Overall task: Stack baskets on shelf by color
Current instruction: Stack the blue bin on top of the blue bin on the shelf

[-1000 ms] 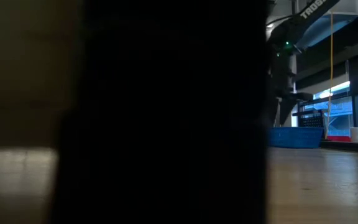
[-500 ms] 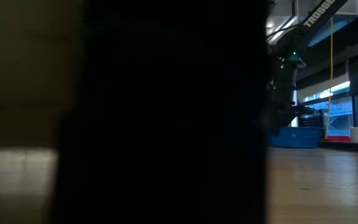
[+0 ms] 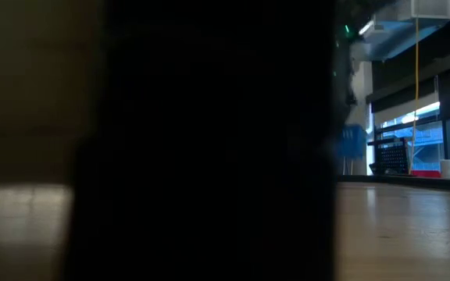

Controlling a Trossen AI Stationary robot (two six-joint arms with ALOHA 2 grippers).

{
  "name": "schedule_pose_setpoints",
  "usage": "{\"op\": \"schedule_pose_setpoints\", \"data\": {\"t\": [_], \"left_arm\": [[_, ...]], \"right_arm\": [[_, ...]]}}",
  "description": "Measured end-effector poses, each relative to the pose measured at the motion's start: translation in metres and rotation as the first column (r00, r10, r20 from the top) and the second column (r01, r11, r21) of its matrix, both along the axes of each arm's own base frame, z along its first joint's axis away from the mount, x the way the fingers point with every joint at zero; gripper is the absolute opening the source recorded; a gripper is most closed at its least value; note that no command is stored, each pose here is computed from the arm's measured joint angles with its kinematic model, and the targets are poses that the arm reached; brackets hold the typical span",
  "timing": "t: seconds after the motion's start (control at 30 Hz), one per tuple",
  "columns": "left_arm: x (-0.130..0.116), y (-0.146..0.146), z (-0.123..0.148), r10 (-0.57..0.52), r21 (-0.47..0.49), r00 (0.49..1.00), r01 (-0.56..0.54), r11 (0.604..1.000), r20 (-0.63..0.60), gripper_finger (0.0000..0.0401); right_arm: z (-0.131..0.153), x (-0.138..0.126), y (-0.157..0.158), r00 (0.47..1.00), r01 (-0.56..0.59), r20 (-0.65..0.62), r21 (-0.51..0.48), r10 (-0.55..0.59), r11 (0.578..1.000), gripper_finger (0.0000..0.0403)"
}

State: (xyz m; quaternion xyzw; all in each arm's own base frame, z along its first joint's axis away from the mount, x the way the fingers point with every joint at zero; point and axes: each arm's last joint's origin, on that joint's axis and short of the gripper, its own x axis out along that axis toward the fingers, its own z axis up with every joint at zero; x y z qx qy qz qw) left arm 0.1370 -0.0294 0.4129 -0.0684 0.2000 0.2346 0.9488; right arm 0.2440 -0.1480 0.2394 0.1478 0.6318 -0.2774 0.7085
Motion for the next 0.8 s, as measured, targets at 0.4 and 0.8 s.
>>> {"op": "schedule_pose_setpoints", "data": {"t": [0.4,0.8], "left_arm": [[0.009,-0.003,-0.003,-0.093,0.245,0.983,0.131,0.961,-0.158,0.0062],[0.072,-0.025,-0.004,-0.157,0.537,0.959,0.262,0.802,-0.234,0.0063]], "right_arm": [[0.099,0.058,0.113,0.762,-0.624,-0.056,-0.332,0.645,0.708,0.0001],[0.139,0.061,0.171,0.651,-0.674,-0.037,-0.488,0.758,0.555,0.0]]}}
